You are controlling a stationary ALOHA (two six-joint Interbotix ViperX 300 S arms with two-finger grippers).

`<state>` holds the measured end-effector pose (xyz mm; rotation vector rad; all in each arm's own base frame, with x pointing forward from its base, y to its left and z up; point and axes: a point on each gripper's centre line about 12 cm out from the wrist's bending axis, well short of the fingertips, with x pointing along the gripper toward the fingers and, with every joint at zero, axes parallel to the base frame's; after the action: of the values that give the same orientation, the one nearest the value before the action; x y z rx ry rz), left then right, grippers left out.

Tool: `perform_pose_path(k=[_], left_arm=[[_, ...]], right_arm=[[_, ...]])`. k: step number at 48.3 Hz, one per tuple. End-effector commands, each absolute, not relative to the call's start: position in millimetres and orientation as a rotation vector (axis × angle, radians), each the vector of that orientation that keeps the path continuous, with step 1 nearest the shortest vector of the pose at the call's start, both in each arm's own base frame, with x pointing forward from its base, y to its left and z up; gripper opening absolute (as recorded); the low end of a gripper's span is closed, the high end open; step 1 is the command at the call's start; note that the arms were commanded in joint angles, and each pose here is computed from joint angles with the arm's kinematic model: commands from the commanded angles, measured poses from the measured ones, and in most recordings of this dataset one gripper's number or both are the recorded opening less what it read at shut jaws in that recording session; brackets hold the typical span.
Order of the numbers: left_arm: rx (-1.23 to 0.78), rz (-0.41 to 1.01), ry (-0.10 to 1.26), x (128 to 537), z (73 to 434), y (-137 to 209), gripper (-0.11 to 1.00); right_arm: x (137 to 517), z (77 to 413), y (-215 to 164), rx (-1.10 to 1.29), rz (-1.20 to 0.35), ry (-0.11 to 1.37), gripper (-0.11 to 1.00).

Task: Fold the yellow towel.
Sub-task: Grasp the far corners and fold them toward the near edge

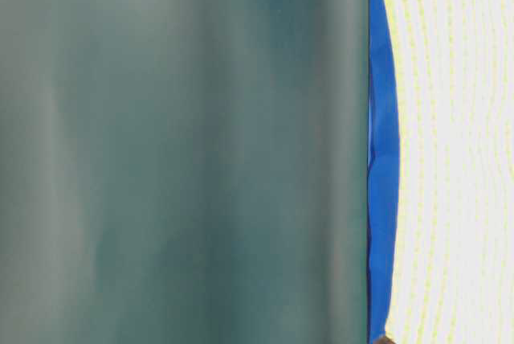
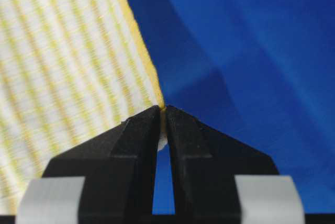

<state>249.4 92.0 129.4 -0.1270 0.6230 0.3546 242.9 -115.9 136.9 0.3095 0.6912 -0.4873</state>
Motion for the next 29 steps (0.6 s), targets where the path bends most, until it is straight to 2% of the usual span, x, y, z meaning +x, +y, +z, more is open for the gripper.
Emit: perform_pose_path(k=[1,29], left_arm=[[-0.135,0.318,0.595,251.0,135.3,79.4,0.02],[-0.207,-0.022,0.592,245.6,138.2,-25.8,0.02]], right_arm=[[244.1,144.1,-105.9,0.317,-0.462,0.661,0.05],[246.6,148.3,0.0,0.421,-0.157,0.665,0.05]])
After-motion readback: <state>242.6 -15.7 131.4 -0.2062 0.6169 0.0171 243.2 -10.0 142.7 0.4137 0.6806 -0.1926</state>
